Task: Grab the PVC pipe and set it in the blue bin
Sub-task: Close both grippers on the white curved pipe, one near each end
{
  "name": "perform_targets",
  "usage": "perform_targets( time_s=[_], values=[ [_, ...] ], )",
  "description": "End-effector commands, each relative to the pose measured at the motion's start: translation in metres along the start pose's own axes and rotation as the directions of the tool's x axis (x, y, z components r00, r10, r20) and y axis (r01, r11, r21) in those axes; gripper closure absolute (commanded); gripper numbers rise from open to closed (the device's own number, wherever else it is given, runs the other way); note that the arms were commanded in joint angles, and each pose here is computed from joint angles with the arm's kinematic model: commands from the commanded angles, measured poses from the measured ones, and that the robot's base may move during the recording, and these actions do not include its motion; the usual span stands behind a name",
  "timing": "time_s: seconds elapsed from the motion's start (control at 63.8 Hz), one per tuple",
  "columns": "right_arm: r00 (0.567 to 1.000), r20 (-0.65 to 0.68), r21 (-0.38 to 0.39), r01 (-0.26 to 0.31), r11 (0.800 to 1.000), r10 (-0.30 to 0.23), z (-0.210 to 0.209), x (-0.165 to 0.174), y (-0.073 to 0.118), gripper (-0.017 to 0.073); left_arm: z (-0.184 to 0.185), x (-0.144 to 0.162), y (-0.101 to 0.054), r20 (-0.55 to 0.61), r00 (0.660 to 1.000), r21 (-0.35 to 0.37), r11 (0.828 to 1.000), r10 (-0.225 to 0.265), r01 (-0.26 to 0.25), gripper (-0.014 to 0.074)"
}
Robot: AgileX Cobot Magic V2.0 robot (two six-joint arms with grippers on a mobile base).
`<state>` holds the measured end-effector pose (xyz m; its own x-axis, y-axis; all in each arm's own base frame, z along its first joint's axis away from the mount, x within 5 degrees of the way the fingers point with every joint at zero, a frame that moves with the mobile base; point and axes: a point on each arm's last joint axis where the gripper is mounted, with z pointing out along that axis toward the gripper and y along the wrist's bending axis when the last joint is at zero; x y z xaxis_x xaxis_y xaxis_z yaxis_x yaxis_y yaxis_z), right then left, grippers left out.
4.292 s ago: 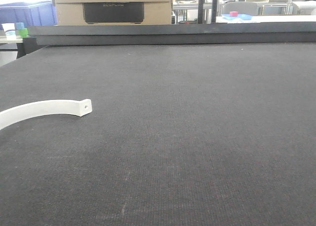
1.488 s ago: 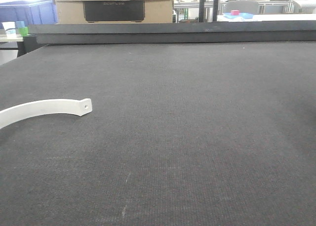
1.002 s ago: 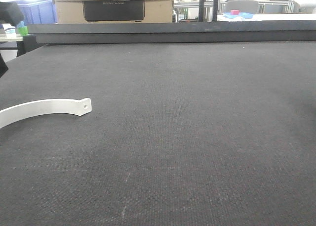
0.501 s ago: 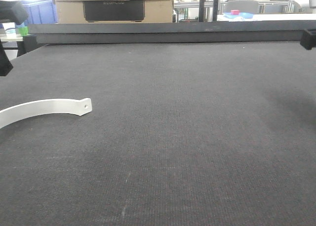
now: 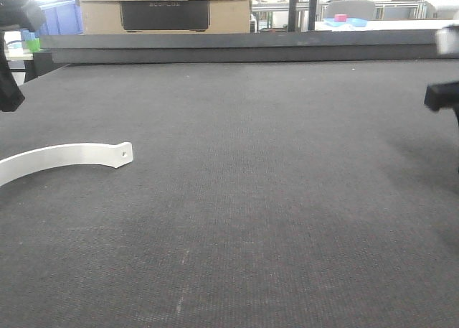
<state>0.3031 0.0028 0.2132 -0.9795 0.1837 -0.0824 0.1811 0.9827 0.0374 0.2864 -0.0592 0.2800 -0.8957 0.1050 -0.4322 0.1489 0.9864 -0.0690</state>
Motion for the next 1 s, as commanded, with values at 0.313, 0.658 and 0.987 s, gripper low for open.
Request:
perform_targets(
  time_s=[0.313,0.658,0.987],
  values=[
    [0.999,-0.037,0.019,-0.002,1.0,0.003,0.02,-0.007,0.0,0.046,-0.001,-0.001,-0.003,0.007,1.0,0.01,1.0,-0.006,0.006,0.0704],
    [1.0,0.015,0.019,0.018,1.0,-0.018,-0.001,-0.002,-0.001,0.0727,-0.012,0.002,-0.003,-0.094,0.992,-0.008,0.997,-0.081,0.08,0.0704],
    [0.969,0.244,-0.017,0.036,0.999,-0.031,-0.051,0.005,-0.002,0.0727,0.009,0.002,0.023,-0.183,0.969,-0.24,0.963,-0.167,0.121,0.0704]
  ],
)
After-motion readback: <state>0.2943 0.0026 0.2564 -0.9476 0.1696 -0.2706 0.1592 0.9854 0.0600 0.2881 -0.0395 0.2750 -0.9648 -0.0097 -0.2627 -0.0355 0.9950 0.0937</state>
